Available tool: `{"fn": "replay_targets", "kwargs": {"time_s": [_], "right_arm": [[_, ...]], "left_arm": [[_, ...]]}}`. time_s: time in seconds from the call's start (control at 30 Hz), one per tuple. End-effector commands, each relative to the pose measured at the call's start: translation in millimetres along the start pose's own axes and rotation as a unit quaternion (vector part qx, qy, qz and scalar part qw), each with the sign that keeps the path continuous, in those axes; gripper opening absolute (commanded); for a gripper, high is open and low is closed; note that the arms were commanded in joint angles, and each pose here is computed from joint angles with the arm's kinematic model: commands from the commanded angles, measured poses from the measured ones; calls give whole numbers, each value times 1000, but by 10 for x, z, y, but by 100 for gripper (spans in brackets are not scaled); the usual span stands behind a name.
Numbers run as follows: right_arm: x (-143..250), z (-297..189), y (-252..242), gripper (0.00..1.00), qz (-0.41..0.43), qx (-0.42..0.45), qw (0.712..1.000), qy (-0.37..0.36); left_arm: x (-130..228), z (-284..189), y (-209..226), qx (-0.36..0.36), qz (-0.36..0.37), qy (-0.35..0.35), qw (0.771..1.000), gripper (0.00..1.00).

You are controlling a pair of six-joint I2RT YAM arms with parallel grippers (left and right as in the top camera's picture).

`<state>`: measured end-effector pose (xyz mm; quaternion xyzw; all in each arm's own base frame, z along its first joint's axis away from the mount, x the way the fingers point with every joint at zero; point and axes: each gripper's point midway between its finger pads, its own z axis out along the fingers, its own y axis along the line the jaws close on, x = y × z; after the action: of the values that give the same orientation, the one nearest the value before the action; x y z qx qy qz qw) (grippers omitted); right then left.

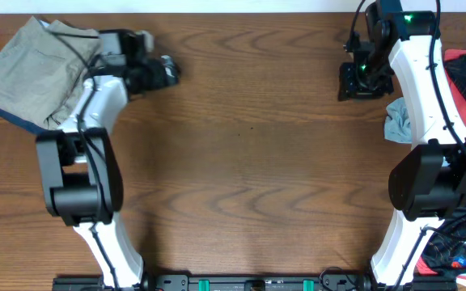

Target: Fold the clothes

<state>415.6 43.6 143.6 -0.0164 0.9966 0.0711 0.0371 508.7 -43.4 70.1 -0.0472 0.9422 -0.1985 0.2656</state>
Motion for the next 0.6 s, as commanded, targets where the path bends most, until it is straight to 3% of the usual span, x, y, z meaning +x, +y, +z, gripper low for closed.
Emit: {"fn": "replay_targets", "kwargs": {"time_s": [0.0, 0.23, 0.57], "right_arm": [[-87, -21, -189, 14, 29, 27, 999, -20], [-120, 404, -606, 21, 36, 44, 998, -6], [122, 983, -1277, 32, 87, 47, 995, 5]], "left_arm": [[323, 0, -274, 5, 15, 63, 998, 98], [1042, -17, -498, -34, 26, 191, 981, 98], [1216, -10, -680, -29, 43, 217, 975, 98]]}}
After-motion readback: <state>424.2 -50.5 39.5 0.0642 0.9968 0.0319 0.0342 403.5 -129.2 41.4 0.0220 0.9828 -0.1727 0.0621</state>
